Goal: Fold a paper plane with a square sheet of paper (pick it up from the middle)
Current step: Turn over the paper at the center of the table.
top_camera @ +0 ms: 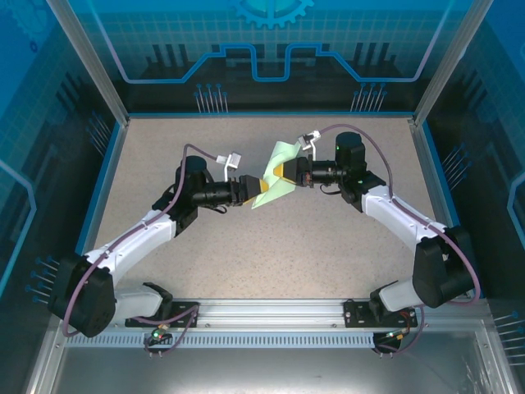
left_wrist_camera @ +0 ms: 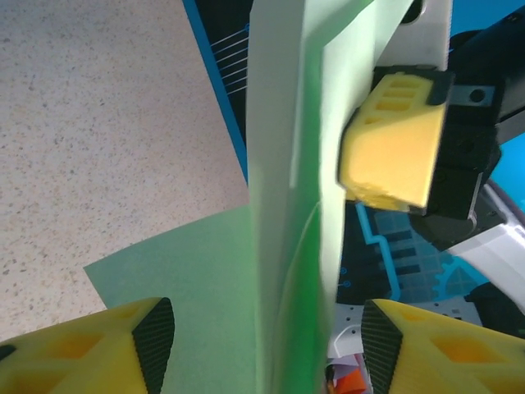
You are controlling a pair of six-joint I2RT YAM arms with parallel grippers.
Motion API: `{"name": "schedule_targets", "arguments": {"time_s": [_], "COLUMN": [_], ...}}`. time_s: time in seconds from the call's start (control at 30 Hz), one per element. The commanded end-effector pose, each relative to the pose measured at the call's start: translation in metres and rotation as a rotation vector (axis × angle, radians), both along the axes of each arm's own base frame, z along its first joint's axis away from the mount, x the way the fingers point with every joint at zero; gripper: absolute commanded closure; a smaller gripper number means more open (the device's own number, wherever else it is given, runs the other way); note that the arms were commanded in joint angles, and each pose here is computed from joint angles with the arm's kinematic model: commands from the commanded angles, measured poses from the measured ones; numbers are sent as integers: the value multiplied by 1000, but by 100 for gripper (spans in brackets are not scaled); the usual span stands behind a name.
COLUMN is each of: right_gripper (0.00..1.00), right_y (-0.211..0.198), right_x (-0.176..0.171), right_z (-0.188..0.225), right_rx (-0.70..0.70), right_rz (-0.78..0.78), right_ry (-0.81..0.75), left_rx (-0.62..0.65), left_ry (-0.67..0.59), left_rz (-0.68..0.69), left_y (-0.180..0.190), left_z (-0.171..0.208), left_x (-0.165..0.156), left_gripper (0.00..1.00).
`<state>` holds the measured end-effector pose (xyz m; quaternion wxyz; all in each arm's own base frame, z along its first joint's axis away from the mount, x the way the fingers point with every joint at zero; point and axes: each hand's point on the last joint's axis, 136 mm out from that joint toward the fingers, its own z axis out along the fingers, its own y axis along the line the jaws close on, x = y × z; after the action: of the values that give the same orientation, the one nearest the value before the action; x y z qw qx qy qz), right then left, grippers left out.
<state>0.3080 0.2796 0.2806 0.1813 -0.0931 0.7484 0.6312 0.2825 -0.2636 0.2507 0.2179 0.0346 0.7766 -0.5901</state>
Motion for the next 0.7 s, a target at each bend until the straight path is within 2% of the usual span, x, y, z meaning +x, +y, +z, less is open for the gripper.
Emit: {"name": "schedule_targets", "arguments": {"time_s": [0.0, 0.1, 0.2, 0.4, 0.5, 0.67], "right_gripper": [91, 92, 92, 92, 92, 92], "right_y": [-6, -8, -9, -9, -9, -9], "right_x": [-1, -1, -1, 0, 1, 0], "right_z": [21, 20, 21, 21, 21, 21], "right_rx": [20, 15, 13, 13, 17, 17], "right_rz": [2, -3, -5, -10, -10, -7], "right_ry": [-64, -53, -57, -58, -57, -55], "left_rx": [66, 133, 140, -24, -59, -71], "left_ry": [24, 65, 109, 137, 143, 125], "left_rz": [7, 33, 52, 84, 93, 88], "left_y": [5, 12, 14, 8, 7, 6], "left_z": [-13, -31, -39, -17, -11, -1], "left_x": [1, 0, -1, 0, 1, 2], "left_gripper": [33, 30, 28, 23, 23, 30]}}
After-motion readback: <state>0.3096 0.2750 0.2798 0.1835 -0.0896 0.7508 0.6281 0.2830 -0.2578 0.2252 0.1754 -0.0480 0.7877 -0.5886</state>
